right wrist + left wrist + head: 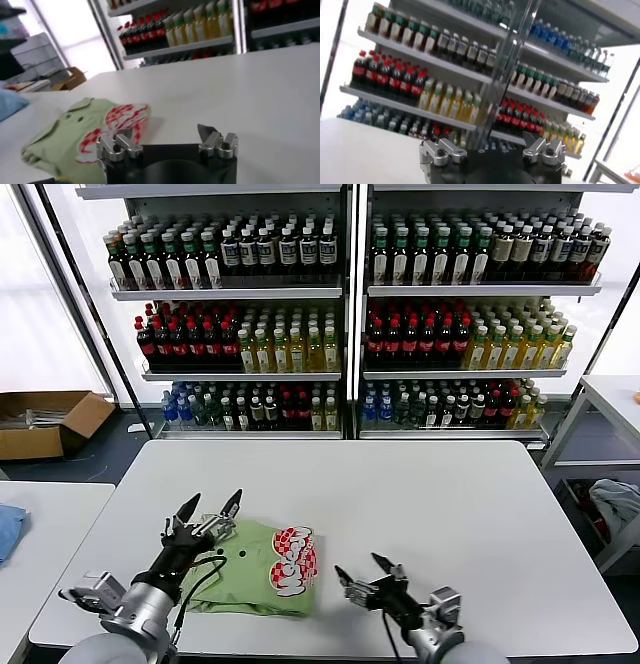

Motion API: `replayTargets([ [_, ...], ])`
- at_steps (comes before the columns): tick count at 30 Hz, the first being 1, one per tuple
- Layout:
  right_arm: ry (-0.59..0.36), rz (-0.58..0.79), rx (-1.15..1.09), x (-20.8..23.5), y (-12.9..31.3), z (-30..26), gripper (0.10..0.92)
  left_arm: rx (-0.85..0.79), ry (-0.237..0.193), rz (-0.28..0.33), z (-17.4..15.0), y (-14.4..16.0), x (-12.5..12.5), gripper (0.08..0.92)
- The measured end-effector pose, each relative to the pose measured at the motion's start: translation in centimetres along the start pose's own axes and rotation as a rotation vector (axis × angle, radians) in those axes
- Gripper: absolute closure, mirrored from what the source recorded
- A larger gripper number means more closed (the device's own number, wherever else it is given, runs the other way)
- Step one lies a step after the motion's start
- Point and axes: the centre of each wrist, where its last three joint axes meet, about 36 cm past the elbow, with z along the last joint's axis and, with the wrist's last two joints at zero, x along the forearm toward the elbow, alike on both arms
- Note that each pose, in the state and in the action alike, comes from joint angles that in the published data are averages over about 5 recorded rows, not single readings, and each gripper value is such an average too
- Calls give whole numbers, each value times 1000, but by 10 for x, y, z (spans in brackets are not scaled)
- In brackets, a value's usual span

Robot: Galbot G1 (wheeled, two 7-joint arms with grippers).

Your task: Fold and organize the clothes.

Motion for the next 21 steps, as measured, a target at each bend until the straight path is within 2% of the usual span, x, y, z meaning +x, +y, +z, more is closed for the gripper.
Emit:
replayTargets([
  [7, 80, -66, 10, -41, 24, 15, 221, 14, -41, -23, -3, 1, 10, 177],
  [14, 104, -96, 31, -70, 37, 16, 411, 36, -68, -41, -6, -1, 17, 177],
  [21, 106, -113, 71, -80, 42, 15, 610, 49, -82, -60, -6, 0, 21, 177],
])
